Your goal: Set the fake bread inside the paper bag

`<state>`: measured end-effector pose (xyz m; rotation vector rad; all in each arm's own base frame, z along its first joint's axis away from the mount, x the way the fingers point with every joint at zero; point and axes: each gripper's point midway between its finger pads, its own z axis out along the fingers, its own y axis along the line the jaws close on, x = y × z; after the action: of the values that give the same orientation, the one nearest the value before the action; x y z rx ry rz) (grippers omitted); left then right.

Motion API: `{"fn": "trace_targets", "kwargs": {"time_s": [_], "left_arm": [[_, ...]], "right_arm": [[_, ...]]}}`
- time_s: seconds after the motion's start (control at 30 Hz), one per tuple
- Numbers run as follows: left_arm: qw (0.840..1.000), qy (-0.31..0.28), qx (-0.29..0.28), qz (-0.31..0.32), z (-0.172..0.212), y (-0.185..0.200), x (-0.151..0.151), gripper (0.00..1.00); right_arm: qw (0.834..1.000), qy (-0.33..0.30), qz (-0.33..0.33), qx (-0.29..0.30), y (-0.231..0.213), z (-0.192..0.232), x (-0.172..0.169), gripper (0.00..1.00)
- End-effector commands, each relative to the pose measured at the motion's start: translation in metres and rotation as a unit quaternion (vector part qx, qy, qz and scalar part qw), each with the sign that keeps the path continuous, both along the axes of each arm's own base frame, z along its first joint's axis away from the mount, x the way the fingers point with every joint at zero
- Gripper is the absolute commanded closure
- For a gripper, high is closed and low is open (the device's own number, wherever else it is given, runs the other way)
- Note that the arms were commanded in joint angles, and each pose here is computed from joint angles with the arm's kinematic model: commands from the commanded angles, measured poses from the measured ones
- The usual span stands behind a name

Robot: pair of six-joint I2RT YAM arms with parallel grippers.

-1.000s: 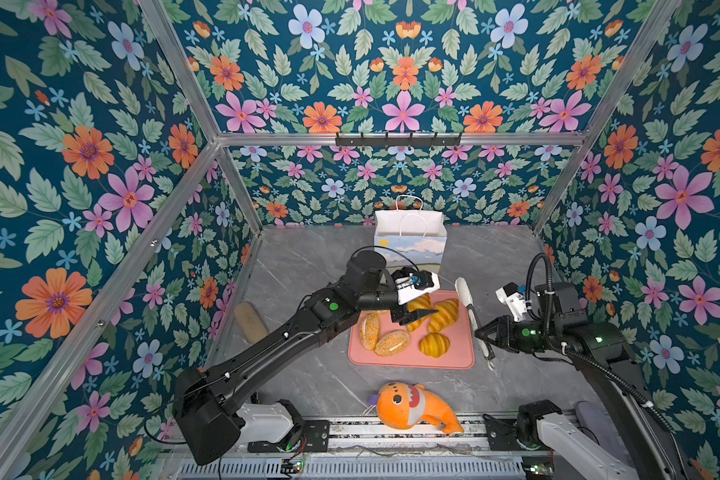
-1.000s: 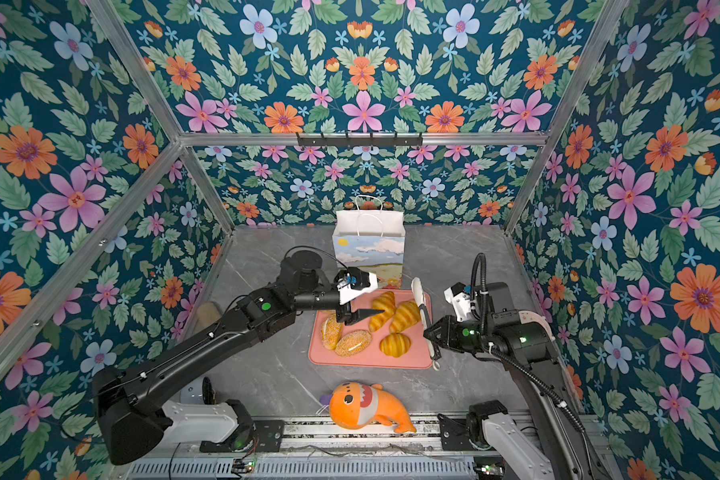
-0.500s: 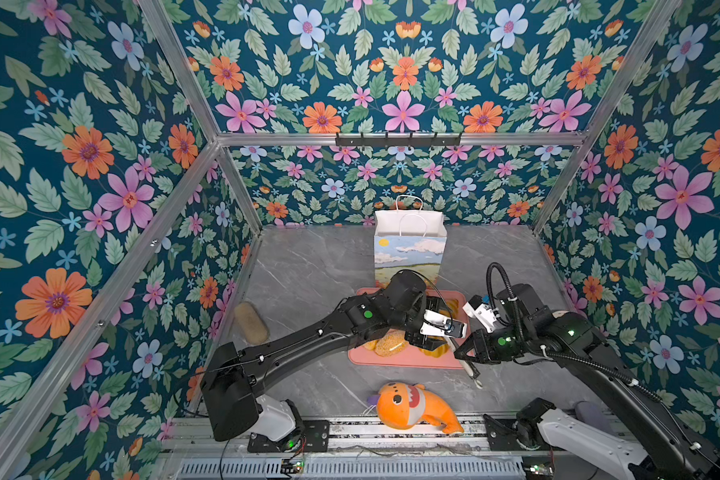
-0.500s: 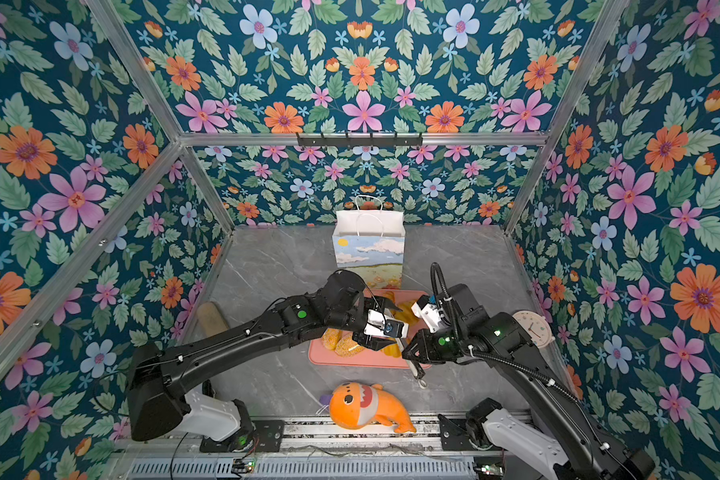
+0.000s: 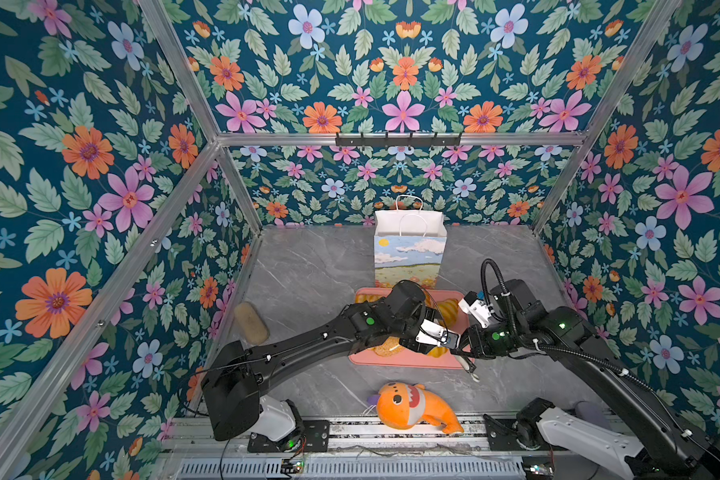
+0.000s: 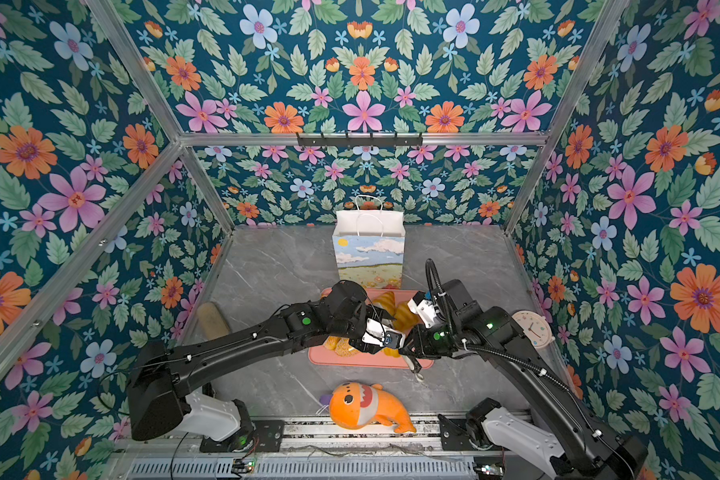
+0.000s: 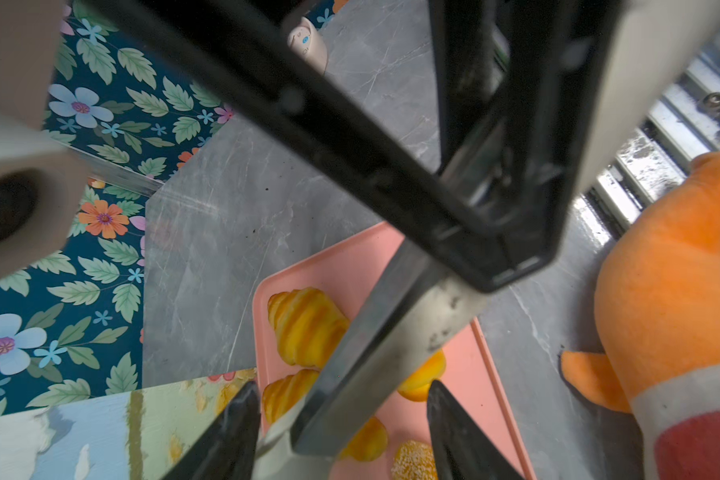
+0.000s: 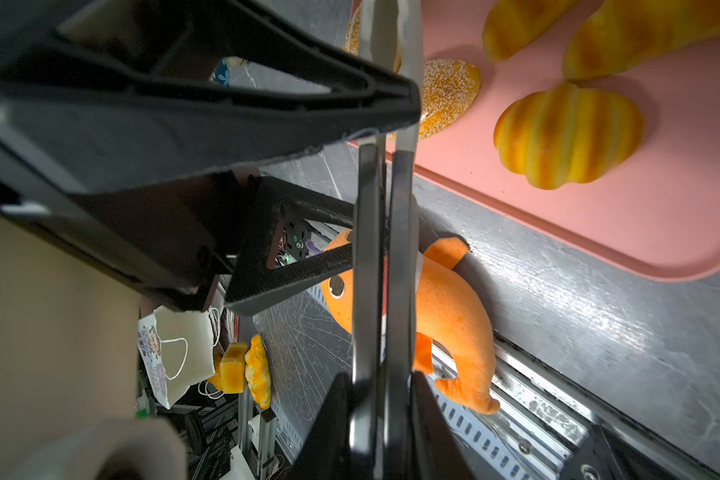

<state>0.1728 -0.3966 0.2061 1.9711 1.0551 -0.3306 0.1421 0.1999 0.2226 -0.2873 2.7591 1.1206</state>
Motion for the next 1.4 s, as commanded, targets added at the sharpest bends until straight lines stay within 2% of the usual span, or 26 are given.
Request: {"fn": "trace_targets", "kwargs": {"time_s": [0.0,0.1,0.27,0.73,1.07,1.37], "left_arm": [[0.999,-0.045,-0.030,0.002,0.015,-0.008,0.009,0.44],[0.998,-0.059,-0.032,0.009,0.016,-0.009,0.013,0.52],[0.997,-0.070,-0.031,0.006,0.010,-0.009,0.014,0.53],[0.995,-0.084,-0.045,0.004,0.015,-0.007,0.014,0.69],[0.995,-0.081,-0.048,0.008,0.014,-0.005,0.013,0.72],[0.996,-0.073,-0.051,0.017,0.015,-0.008,0.015,0.74]], "right_arm": [[1.000,-0.011,0.009,0.018,0.006,0.007,0.003,0.79],[1.000,-0.008,0.011,0.019,0.007,0.006,0.003,0.79],[0.999,-0.011,0.016,0.027,0.010,0.010,0.004,0.79],[0.998,-0.035,0.031,0.033,0.008,0.016,-0.001,0.68],[0.997,-0.046,0.036,0.049,0.011,0.020,-0.001,0.63],[0.998,-0.031,0.035,0.043,0.013,0.011,0.001,0.62]]}}
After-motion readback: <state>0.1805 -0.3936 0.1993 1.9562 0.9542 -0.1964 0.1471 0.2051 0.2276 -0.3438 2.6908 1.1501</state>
